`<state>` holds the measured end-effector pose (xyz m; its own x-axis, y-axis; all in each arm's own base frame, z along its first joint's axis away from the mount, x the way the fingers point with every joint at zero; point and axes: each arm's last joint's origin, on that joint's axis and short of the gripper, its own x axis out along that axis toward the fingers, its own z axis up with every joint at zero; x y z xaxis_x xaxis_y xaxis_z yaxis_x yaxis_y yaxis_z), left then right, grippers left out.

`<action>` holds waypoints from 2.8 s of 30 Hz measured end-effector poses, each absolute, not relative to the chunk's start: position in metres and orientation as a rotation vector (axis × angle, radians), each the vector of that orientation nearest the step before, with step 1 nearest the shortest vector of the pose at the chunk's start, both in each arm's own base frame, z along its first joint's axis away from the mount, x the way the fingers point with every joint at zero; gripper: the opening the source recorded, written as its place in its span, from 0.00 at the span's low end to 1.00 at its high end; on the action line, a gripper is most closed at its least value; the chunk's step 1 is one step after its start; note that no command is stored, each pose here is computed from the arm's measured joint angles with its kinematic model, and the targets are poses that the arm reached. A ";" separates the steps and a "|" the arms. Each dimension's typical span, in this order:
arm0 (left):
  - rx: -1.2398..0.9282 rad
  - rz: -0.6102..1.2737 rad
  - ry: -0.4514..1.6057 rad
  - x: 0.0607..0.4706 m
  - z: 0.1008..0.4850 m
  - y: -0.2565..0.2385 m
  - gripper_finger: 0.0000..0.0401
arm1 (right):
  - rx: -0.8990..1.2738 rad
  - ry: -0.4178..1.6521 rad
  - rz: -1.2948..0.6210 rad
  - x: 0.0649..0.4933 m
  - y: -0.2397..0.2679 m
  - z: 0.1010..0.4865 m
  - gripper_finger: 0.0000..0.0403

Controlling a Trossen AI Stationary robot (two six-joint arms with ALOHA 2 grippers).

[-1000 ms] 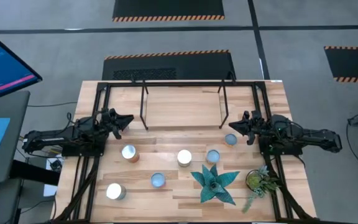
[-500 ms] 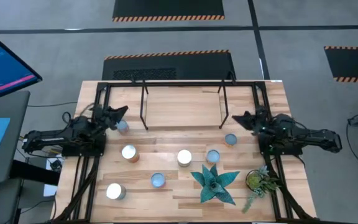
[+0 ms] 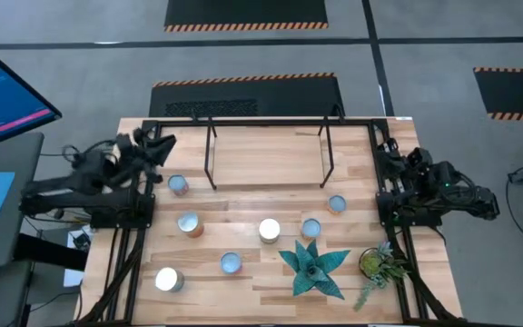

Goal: Pick and place cans onto a shelf
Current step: Put the canned beans on the shelf

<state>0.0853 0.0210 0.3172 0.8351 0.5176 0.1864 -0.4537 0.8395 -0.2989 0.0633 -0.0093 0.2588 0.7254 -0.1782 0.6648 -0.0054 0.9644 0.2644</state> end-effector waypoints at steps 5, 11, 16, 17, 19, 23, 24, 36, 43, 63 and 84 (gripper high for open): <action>-0.253 0.651 0.207 0.080 0.360 0.022 0.13 | 0.282 -0.712 -0.096 0.066 -0.010 0.257 0.09; -0.574 0.504 0.633 0.104 0.371 0.016 0.13 | 0.292 -0.628 -0.114 0.070 -0.010 0.250 0.09; -0.738 0.529 1.152 0.116 0.338 0.011 0.19 | 0.299 -0.580 -0.143 0.073 -0.011 0.246 0.09; -0.771 0.515 1.232 0.119 0.333 0.009 0.21 | 0.308 -0.571 -0.138 0.074 -0.011 0.245 0.09; -0.815 0.493 1.330 0.128 0.324 0.008 0.26 | 0.336 -0.551 -0.132 0.075 -0.011 0.244 0.09; -0.835 0.495 1.318 0.150 0.313 0.009 0.36 | 0.366 -0.481 -0.139 0.078 -0.011 0.237 0.09; -0.825 0.495 1.303 0.157 0.311 0.009 0.39 | 0.368 -0.465 -0.142 0.078 -0.011 0.236 0.09; -0.564 0.568 1.372 0.191 0.285 -0.032 0.54 | 0.395 -0.371 -0.156 0.082 -0.012 0.227 0.09; -0.497 0.608 1.356 0.188 0.280 -0.062 0.54 | 0.394 -0.377 -0.155 0.082 -0.012 0.228 0.09; -0.640 0.708 1.382 0.180 0.229 -0.065 0.50 | 0.479 -0.395 -0.132 0.081 -0.012 0.229 0.09; -0.597 0.604 1.339 0.188 0.228 -0.067 0.02 | 0.476 -0.392 -0.127 0.081 -0.011 0.229 0.09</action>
